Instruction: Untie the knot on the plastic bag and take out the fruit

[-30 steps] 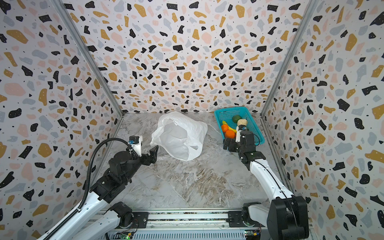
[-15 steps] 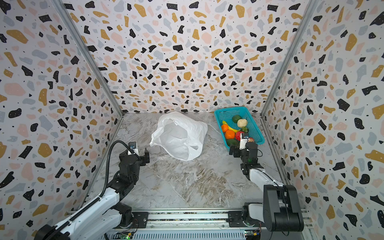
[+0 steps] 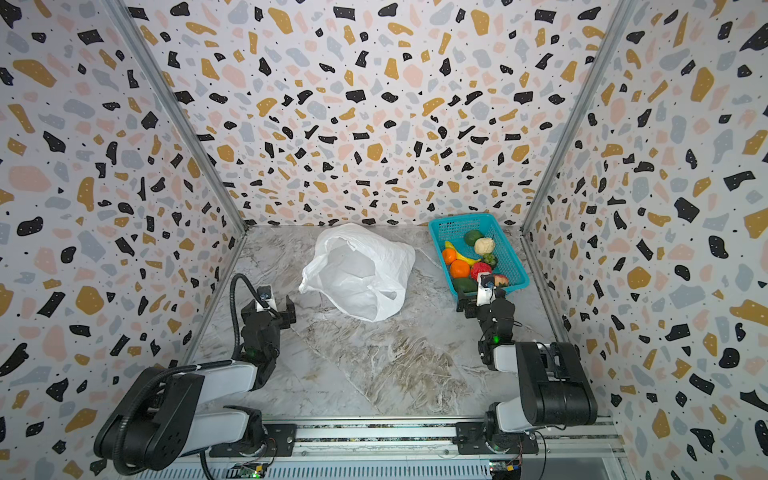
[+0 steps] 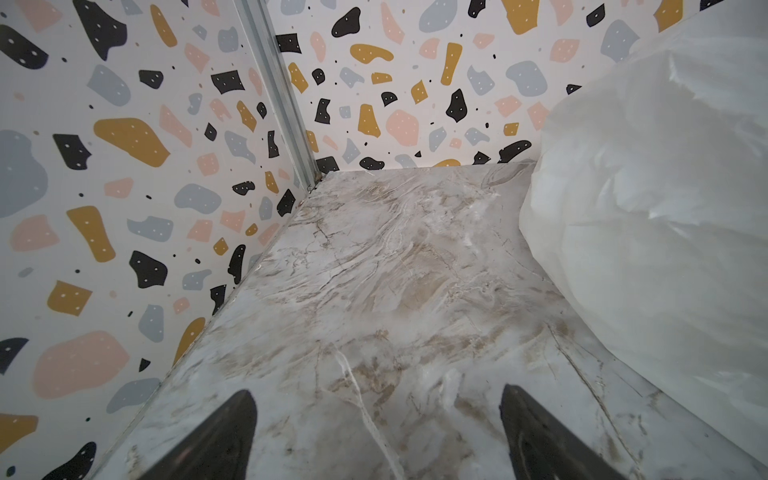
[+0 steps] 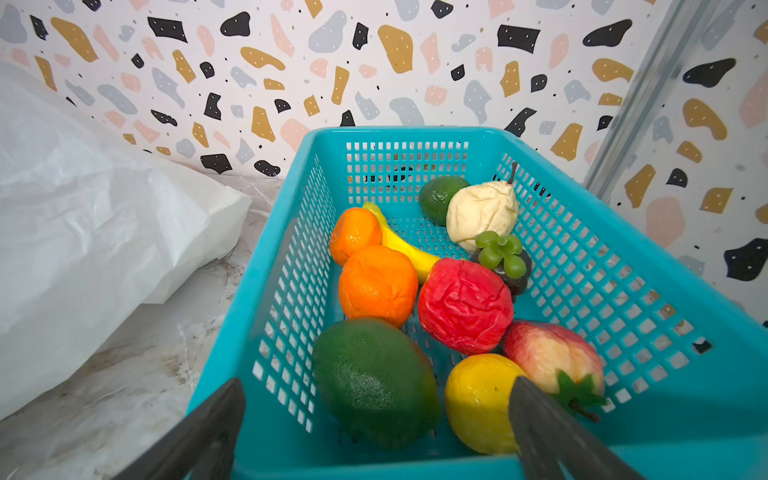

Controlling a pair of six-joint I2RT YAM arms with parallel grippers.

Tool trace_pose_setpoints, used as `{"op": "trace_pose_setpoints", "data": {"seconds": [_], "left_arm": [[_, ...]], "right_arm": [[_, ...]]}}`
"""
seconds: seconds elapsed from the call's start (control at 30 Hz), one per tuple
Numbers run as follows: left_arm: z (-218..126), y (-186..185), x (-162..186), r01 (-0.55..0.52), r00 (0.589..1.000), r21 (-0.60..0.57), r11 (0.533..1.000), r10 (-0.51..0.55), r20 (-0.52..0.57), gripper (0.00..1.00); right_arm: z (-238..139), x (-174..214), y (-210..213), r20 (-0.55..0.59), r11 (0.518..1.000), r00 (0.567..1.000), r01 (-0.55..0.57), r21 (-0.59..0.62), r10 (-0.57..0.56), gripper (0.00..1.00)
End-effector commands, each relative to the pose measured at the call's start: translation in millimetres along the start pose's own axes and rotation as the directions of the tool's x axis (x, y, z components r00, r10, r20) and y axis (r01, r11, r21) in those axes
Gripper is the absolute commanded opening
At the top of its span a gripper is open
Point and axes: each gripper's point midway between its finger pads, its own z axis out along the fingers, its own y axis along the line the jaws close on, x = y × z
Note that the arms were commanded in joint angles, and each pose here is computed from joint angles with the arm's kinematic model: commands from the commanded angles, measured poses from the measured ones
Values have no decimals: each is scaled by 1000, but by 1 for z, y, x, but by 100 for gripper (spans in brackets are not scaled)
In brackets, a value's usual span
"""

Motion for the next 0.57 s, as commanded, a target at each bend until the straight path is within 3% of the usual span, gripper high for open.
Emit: {"op": "trace_pose_setpoints", "data": {"seconds": [0.0, 0.23, 0.53], "left_arm": [[-3, 5, -25, 68, 989, -9, 998, -66, 134, 92], [-2, 10, -20, 88, 988, -40, 995, -82, 129, 93], [-1, 12, -19, 95, 988, -46, 994, -88, 126, 100]], "right_arm": [[-6, 11, 0, 2, 999, 1000, 26, 26, -26, 99], [-11, 10, -3, 16, 994, 999, 43, 104, -45, 99], [-9, 11, -5, 8, 996, 1000, 26, 89, -27, 99]]}}
